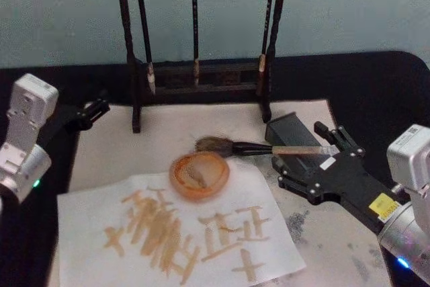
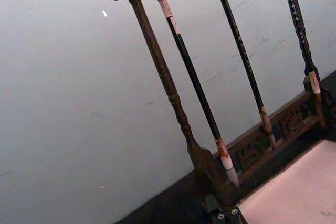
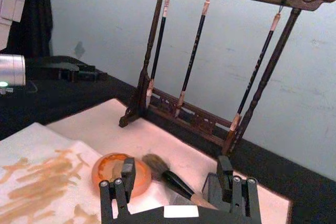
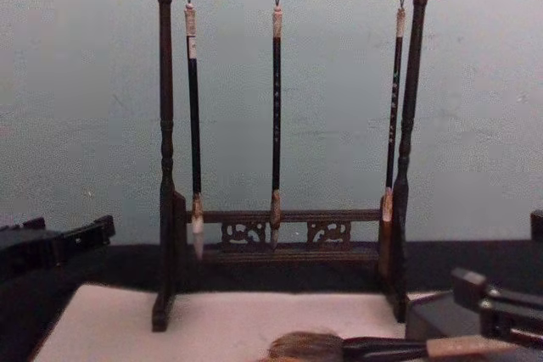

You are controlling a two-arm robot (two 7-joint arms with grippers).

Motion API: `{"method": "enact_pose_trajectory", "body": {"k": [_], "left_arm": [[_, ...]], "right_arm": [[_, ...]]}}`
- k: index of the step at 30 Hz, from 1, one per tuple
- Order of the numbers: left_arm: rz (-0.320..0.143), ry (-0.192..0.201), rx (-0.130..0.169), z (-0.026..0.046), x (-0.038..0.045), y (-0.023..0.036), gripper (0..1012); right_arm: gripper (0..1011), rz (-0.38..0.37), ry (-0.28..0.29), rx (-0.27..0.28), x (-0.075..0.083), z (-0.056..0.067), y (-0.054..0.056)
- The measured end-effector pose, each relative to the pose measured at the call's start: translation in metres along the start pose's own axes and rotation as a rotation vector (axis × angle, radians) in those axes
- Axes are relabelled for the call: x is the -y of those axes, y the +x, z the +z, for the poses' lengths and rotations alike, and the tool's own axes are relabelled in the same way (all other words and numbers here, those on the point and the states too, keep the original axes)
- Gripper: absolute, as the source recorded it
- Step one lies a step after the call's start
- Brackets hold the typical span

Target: Pick up the brush from the inkstone, write on the paper, then place the brush back to its original position.

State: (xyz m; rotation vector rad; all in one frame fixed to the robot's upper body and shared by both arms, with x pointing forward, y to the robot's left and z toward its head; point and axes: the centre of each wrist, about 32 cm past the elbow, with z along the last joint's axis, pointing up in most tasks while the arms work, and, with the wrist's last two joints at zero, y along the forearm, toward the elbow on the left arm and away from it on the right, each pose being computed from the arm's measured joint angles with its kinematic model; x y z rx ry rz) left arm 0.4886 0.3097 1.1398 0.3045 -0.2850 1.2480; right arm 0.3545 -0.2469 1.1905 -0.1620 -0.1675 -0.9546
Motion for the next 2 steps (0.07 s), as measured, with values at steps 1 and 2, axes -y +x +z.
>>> {"method": "enact_pose_trajectory", "body": {"k": [1,2], "left_arm": [[0.0,0.0,0.0,0.0,0.0,0.0,1002],[0.0,0.0,0.0,0.0,0.0,0.0,1002]], "right_arm": [[1001,0.0,0.0,0.0,0.0,0.0,0.0001],[1001,0.0,0.0,-0.001,0.0,0.0001,0.0002]]}}
